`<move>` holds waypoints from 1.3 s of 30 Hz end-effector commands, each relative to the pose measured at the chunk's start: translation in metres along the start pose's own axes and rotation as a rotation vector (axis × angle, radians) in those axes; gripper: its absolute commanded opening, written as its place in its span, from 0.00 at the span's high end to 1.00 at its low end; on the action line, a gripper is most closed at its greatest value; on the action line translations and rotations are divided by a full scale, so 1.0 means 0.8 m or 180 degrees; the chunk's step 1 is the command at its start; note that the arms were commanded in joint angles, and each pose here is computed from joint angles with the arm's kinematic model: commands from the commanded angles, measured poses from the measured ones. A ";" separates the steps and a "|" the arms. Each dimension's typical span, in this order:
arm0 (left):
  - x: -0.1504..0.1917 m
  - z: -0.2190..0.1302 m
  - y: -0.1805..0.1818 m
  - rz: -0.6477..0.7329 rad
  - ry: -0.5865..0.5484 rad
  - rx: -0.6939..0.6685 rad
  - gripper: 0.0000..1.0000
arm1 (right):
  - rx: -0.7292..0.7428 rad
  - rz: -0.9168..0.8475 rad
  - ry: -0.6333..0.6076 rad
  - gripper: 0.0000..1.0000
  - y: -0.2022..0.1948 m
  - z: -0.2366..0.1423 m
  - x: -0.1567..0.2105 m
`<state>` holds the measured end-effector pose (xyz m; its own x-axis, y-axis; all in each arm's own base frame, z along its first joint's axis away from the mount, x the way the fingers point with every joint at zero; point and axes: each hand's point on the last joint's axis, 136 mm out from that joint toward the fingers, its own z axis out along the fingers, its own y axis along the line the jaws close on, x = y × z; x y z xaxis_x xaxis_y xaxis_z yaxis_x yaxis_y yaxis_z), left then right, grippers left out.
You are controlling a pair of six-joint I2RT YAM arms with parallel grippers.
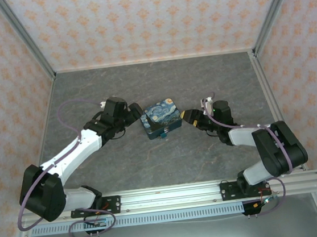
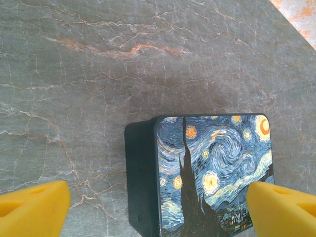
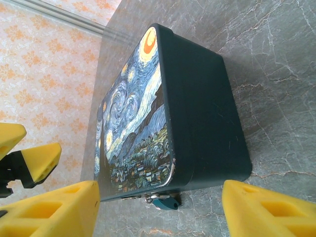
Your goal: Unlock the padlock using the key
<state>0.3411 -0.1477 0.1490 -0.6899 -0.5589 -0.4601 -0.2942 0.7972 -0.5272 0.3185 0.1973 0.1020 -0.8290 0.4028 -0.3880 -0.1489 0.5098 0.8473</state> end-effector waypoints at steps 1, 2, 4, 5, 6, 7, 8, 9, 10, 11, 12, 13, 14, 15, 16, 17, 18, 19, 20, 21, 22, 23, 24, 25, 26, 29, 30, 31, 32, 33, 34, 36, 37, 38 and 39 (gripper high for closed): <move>0.003 0.002 0.005 -0.0012 0.0010 -0.0045 0.08 | -0.0108 -0.0091 -0.0038 0.34 0.010 0.001 -0.002; 0.004 0.003 0.005 -0.0015 0.0013 -0.0047 0.08 | -0.0111 -0.0092 -0.0043 0.34 0.011 0.001 -0.003; 0.005 0.004 0.006 -0.0012 0.0025 -0.0057 0.08 | -0.0113 -0.0094 -0.0039 0.34 0.012 0.001 -0.002; 0.005 0.004 0.006 -0.0016 0.0028 -0.0054 0.08 | -0.0114 -0.0095 -0.0041 0.33 0.012 0.001 -0.002; 0.006 0.005 0.006 -0.0014 0.0034 -0.0061 0.08 | -0.0119 -0.0099 -0.0035 0.33 0.013 0.001 -0.001; 0.006 0.005 0.005 -0.0012 0.0037 -0.0054 0.08 | -0.0113 -0.0097 -0.0040 0.33 0.012 0.001 -0.002; 0.006 0.005 0.004 -0.0011 0.0038 -0.0052 0.08 | -0.0111 -0.0093 -0.0032 0.33 0.012 0.002 0.000; 0.006 0.006 0.004 -0.0006 0.0039 -0.0057 0.08 | -0.0117 -0.0101 -0.0029 0.34 0.012 0.002 0.000; 0.007 0.006 0.003 -0.0007 0.0042 -0.0049 0.08 | -0.0125 -0.0109 -0.0029 0.34 0.013 0.002 0.001; 0.007 0.007 0.003 -0.0006 0.0045 -0.0055 0.08 | -0.0138 -0.0117 -0.0029 0.34 0.015 0.002 0.002; 0.007 0.008 0.002 -0.0014 0.0043 -0.0055 0.08 | -0.0160 -0.0131 -0.0025 0.34 0.017 0.002 0.003; 0.008 0.009 0.002 -0.0017 0.0052 -0.0056 0.08 | -0.0178 -0.0142 -0.0033 0.34 0.018 0.002 0.004; 0.009 0.010 0.001 -0.0020 0.0057 -0.0057 0.08 | -0.0199 -0.0151 -0.0040 0.34 0.019 0.001 0.005; 0.009 0.011 -0.001 -0.0016 0.0063 -0.0056 0.08 | -0.0220 -0.0157 -0.0042 0.34 0.019 0.001 0.007; 0.010 0.012 -0.003 -0.0014 0.0069 -0.0060 0.08 | -0.0255 -0.0170 -0.0044 0.34 0.022 0.001 0.008; 0.011 0.013 -0.004 0.0001 0.0074 -0.0068 0.08 | -0.0272 -0.0181 -0.0036 0.34 0.022 0.001 0.010; 0.012 0.014 -0.006 0.0015 0.0074 -0.0074 0.08 | -0.0288 -0.0183 -0.0025 0.34 0.023 0.001 0.011; 0.012 0.015 -0.008 0.0023 0.0072 -0.0073 0.08 | -0.0293 -0.0185 -0.0009 0.34 0.022 0.002 0.012; 0.015 0.017 -0.010 0.0040 0.0082 -0.0080 0.08 | -0.0303 -0.0182 0.0012 0.34 0.022 0.002 0.014; 0.018 0.020 -0.011 0.0049 0.0092 -0.0088 0.08 | -0.0313 -0.0185 0.0029 0.34 0.022 0.004 0.016; 0.019 0.022 -0.013 0.0060 0.0098 -0.0085 0.08 | -0.0331 -0.0194 0.0039 0.35 0.023 0.005 0.017; 0.023 0.026 -0.013 0.0069 0.0123 -0.0102 0.08 | -0.0352 -0.0199 0.0055 0.35 0.023 0.007 0.021; 0.026 0.030 -0.014 0.0079 0.0149 -0.0116 0.08 | -0.0375 -0.0208 0.0063 0.35 0.025 0.009 0.023; 0.027 0.033 -0.015 0.0083 0.0166 -0.0123 0.08 | -0.0388 -0.0215 0.0073 0.35 0.025 0.011 0.026; 0.030 0.037 -0.015 0.0101 0.0186 -0.0140 0.08 | -0.0396 -0.0224 0.0073 0.35 0.025 0.014 0.030; 0.036 0.047 -0.014 0.0129 0.0228 -0.0186 0.08 | -0.0420 -0.0252 0.0078 0.36 0.027 0.024 0.039; 0.038 0.049 -0.014 0.0129 0.0235 -0.0195 0.08 | -0.0445 -0.0266 0.0089 0.36 0.029 0.028 0.042; 0.040 0.052 -0.012 0.0126 0.0249 -0.0212 0.08 | -0.0463 -0.0268 0.0081 0.37 0.030 0.031 0.043; 0.042 0.055 -0.010 0.0128 0.0269 -0.0227 0.08 | -0.0487 -0.0276 0.0076 0.37 0.032 0.034 0.044; 0.045 0.058 -0.008 0.0123 0.0284 -0.0239 0.08 | -0.0507 -0.0277 0.0072 0.37 0.033 0.038 0.044; 0.047 0.061 -0.006 0.0124 0.0301 -0.0249 0.08 | -0.0521 -0.0273 0.0079 0.37 0.033 0.041 0.045; 0.053 0.066 -0.002 0.0119 0.0338 -0.0286 0.09 | -0.0548 -0.0267 0.0097 0.38 0.034 0.048 0.044; 0.055 0.069 0.002 0.0120 0.0357 -0.0311 0.09 | -0.0559 -0.0272 0.0098 0.38 0.035 0.051 0.042; 0.057 0.071 0.005 0.0111 0.0370 -0.0329 0.09 | -0.0568 -0.0292 0.0088 0.38 0.036 0.055 0.039; 0.060 0.073 0.007 0.0109 0.0386 -0.0345 0.09 | -0.0575 -0.0311 0.0084 0.38 0.038 0.059 0.035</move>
<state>0.3417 -0.1818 0.0836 -0.7857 -0.4915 -0.3756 -0.3244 0.8444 -0.4264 0.2979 0.2507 0.0730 -0.8674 0.3139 -0.3862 -0.2269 0.4411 0.8683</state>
